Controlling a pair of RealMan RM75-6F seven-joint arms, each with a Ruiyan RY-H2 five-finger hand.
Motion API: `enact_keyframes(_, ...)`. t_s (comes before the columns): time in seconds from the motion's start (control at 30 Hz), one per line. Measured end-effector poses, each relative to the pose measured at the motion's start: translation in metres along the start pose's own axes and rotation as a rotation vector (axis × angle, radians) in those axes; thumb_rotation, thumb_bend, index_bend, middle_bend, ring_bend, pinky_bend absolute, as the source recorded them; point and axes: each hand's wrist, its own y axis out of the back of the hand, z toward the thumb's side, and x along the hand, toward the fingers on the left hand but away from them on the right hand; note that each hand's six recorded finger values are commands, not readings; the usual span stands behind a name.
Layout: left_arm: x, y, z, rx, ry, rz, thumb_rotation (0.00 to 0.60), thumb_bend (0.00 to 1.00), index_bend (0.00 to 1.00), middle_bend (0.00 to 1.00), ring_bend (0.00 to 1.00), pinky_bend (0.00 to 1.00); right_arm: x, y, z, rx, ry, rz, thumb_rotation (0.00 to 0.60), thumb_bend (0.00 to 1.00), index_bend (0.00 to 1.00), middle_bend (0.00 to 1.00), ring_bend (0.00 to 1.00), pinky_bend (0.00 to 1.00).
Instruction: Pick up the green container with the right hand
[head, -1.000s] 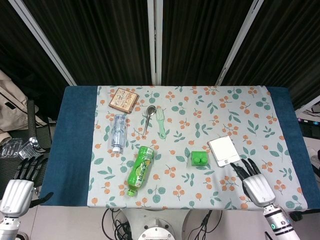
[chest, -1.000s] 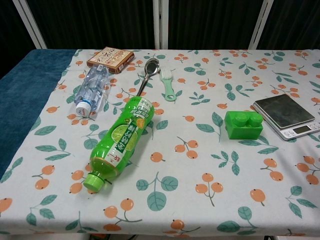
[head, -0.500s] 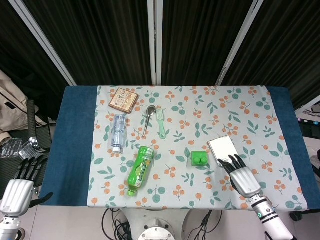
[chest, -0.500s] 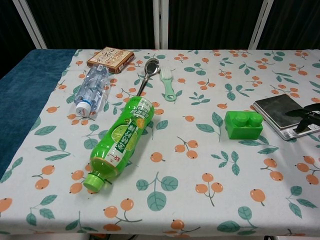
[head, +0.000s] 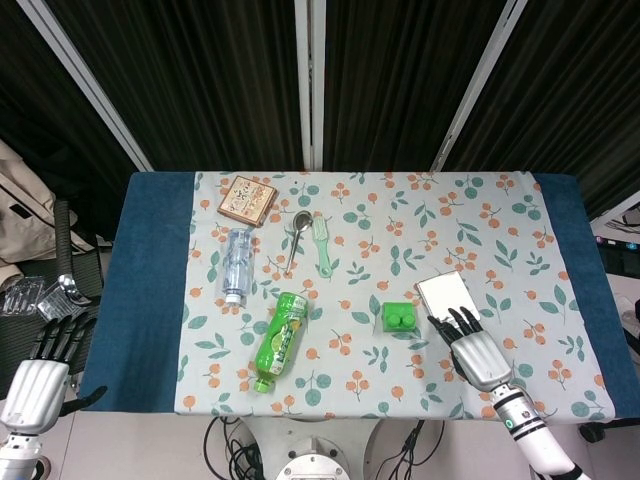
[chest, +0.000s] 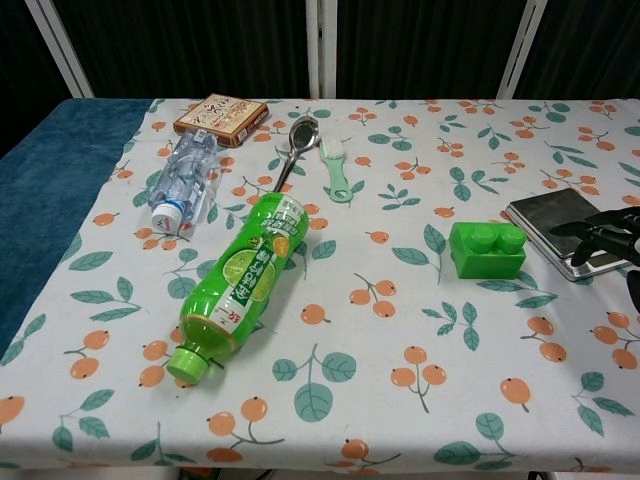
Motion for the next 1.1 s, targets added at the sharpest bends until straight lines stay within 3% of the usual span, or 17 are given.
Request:
enact_keyframes(0.6, -0.001, 0.000, -0.002, -0.004, 0.007, 0.004, 0.600, 0.05, 0.03, 0.03, 0.00, 0.00, -0.001, -0.014, -0.002, 0.000, -0.013, 0.039, 0.600, 0.87, 0.00, 0.24, 0.00, 0.00)
enact_keyframes(0.87, -0.001, 0.002, -0.001, -0.004, 0.004, 0.010, 0.600, 0.05, 0.03, 0.03, 0.00, 0.00, 0.001, -0.005, 0.002, -0.017, 0.005, -0.005, 0.600, 0.86, 0.00, 0.21, 0.00, 0.00)
enact_keyframes(0.97, -0.002, 0.003, -0.002, -0.003, 0.005, 0.011, 0.600, 0.05, 0.03, 0.03, 0.00, 0.00, 0.003, 0.008, 0.005, -0.024, 0.024, -0.062, 0.600, 0.78, 0.00, 0.18, 0.00, 0.00)
enact_keyframes(1.1, -0.002, 0.003, 0.000, -0.003, 0.002, 0.012, 0.600, 0.05, 0.03, 0.03, 0.00, 0.00, 0.004, 0.032, 0.011, -0.043, 0.049, -0.164, 0.600, 0.58, 0.00, 0.17, 0.00, 0.00)
